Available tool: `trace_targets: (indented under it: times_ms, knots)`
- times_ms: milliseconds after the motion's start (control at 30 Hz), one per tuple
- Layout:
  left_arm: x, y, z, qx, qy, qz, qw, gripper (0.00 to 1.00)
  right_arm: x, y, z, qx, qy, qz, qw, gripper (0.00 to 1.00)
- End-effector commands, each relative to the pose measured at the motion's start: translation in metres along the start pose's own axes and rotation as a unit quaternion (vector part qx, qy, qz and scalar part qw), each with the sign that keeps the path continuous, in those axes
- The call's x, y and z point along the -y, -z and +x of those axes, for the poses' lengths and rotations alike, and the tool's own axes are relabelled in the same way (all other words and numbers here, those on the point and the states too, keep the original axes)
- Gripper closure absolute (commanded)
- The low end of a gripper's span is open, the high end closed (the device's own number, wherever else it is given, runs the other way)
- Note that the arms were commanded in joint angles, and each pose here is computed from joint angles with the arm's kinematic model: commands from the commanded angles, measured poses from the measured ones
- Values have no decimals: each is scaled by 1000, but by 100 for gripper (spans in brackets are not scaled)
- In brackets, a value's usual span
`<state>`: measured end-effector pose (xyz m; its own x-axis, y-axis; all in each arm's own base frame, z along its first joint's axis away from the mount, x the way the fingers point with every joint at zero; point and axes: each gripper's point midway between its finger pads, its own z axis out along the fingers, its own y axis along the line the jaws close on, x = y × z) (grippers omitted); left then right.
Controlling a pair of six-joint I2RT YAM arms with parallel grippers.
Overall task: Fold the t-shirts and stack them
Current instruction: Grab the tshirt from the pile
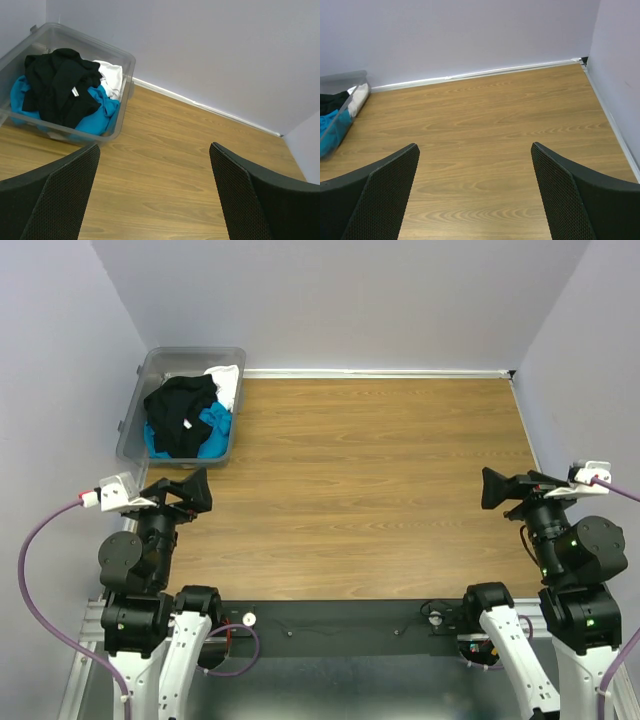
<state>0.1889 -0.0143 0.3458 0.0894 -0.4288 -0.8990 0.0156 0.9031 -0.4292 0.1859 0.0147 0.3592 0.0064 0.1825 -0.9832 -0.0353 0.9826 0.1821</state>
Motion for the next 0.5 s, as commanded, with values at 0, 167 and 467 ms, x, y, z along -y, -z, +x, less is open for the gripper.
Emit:
trace_targets:
  times_ms: [0,167,467]
  knots:
    - [-1,-10,5,-5,14,-4,1000,1,-4,0,1,-10,-6,-8,1000,0]
    - [-2,-34,22,-37,39,-16,998,1,-5,-2,0,-12,-27,-5,1000,0]
    - [-10,-102,62,-167,71,-93,979,1,-42,6,8,-33,-35,-105,993,0]
